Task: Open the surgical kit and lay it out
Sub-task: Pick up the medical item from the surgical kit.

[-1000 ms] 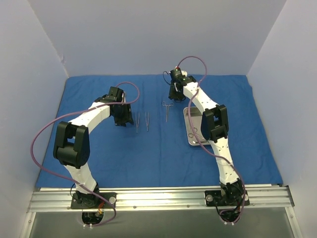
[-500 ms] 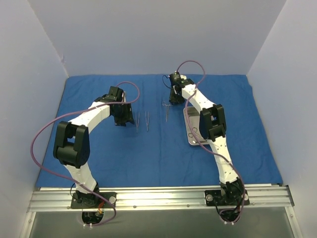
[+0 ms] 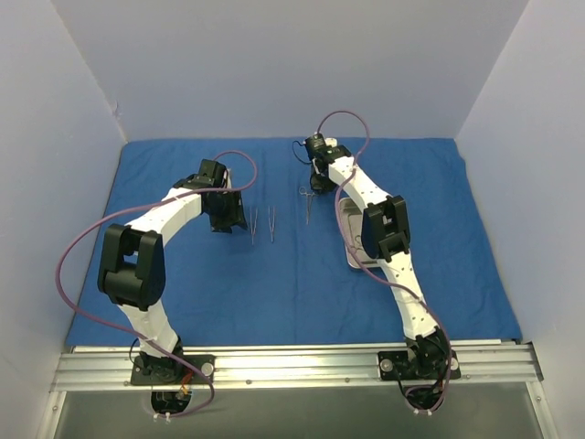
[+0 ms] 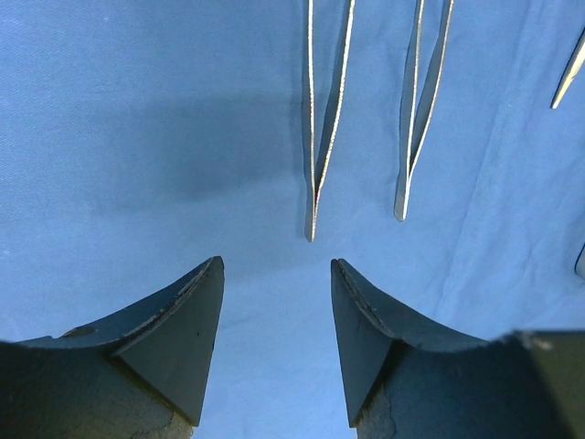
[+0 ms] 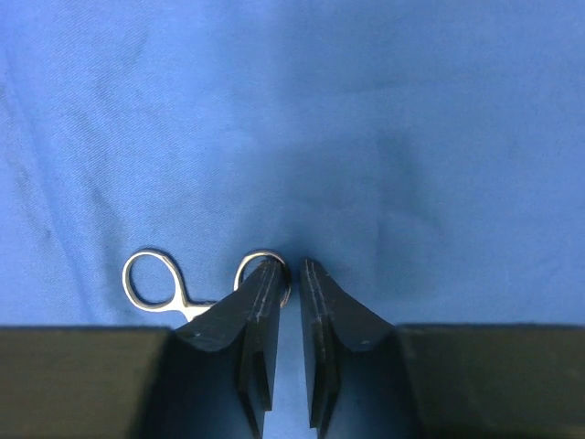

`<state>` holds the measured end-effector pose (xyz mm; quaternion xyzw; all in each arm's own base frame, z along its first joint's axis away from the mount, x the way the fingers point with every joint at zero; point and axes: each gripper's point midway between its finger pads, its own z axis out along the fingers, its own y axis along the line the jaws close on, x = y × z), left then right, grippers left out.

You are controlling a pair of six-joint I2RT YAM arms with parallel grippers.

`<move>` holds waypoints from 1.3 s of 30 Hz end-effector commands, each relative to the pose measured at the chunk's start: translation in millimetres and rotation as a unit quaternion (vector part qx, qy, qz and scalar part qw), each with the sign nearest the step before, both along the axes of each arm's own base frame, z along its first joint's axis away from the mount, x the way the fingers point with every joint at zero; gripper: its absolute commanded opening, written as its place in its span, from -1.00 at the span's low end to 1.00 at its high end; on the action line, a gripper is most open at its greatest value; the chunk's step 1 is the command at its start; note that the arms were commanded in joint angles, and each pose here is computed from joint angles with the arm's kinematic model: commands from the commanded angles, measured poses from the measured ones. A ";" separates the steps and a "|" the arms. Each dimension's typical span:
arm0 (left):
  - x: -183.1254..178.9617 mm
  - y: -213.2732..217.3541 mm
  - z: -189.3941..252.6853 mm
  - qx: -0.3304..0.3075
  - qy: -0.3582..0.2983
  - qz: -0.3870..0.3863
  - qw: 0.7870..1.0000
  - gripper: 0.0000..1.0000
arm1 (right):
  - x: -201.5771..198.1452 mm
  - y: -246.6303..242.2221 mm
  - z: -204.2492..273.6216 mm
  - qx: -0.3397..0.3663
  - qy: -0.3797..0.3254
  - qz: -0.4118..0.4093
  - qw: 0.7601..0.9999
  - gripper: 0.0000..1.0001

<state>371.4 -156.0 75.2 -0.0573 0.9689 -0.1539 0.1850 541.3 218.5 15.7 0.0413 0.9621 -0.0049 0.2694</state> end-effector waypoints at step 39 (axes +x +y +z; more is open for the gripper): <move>43.7 -80.3 101.4 -0.197 -0.157 -0.128 0.959 0.23 | -32.8 3.7 66.2 0.134 0.001 0.057 0.989 -1.00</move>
